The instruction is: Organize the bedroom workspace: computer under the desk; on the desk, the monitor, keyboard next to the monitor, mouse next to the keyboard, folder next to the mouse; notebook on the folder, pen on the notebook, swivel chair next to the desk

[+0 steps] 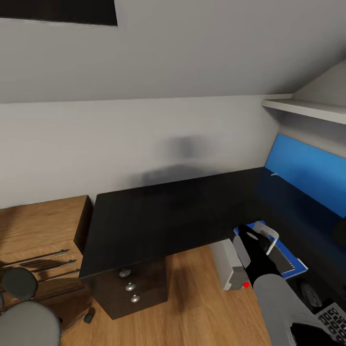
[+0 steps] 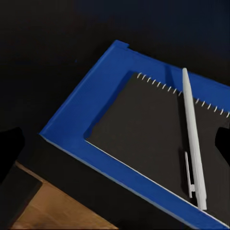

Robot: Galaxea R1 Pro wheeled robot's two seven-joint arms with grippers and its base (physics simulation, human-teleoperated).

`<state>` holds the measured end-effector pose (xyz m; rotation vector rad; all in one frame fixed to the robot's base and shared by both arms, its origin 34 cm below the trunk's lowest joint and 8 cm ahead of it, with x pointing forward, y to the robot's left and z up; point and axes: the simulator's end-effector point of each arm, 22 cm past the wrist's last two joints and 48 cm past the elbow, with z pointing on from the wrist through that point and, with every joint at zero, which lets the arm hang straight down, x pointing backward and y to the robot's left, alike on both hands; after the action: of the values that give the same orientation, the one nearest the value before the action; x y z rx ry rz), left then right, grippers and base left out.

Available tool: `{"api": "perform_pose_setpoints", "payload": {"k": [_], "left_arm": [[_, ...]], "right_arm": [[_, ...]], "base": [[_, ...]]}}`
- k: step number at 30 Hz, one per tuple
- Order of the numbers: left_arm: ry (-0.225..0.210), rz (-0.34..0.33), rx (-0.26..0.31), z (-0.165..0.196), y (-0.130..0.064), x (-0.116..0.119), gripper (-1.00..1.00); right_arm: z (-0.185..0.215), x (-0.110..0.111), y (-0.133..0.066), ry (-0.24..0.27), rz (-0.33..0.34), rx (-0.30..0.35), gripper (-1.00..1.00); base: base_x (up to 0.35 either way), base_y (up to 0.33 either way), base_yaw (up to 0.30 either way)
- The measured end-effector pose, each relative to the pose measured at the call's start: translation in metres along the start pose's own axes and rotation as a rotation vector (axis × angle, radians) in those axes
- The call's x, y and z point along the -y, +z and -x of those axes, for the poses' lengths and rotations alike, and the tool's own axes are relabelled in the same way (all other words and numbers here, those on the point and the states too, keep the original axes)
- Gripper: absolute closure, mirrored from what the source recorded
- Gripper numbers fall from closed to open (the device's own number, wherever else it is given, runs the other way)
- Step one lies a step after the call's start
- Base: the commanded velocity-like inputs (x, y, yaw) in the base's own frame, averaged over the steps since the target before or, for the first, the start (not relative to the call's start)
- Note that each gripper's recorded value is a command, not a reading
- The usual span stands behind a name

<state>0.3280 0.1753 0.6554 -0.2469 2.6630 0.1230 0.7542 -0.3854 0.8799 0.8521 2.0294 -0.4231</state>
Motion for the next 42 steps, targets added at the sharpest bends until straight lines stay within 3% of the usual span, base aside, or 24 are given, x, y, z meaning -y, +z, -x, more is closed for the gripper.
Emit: {"api": "perform_pose_setpoints", "payload": {"k": [4,11,14,19,28,38,42], "left_arm": [[0.001,0.001,-0.001,-0.001,0.000,0.000,-1.00],[0.002,0.002,-0.003,-0.001,0.000,-0.001,-1.00],[0.003,0.005,-0.002,-0.001,0.001,-0.003,-1.00],[0.005,0.008,-0.002,-0.002,0.001,-0.005,-1.00],[0.003,0.012,-0.004,-0.002,0.002,-0.007,-1.00],[-0.002,0.019,-0.003,-0.001,0.003,-0.010,-1.00],[-0.024,0.041,-0.004,0.001,0.005,-0.020,-1.00]], "right_arm": [[-0.011,-0.011,-0.016,-0.020,0.031,-0.026,-1.00],[-0.034,-0.049,-0.043,-0.135,0.121,-0.026,-1.00],[-0.051,-0.086,-0.069,-0.215,0.206,-0.012,-1.00],[-0.064,-0.105,-0.085,-0.267,0.254,-0.004,-1.00],[-0.074,-0.129,-0.103,-0.291,0.310,0.006,-1.00],[-0.082,-0.127,-0.102,-0.303,0.305,0.003,-1.00],[-0.082,-0.127,-0.102,-0.304,0.306,0.004,-1.00]], "base": [[0.000,0.000,0.000],[0.000,0.000,0.000],[0.000,0.000,0.000],[0.000,0.000,0.000],[-0.077,0.000,0.000],[-0.336,0.000,0.000],[-0.337,-0.007,0.000]]}}
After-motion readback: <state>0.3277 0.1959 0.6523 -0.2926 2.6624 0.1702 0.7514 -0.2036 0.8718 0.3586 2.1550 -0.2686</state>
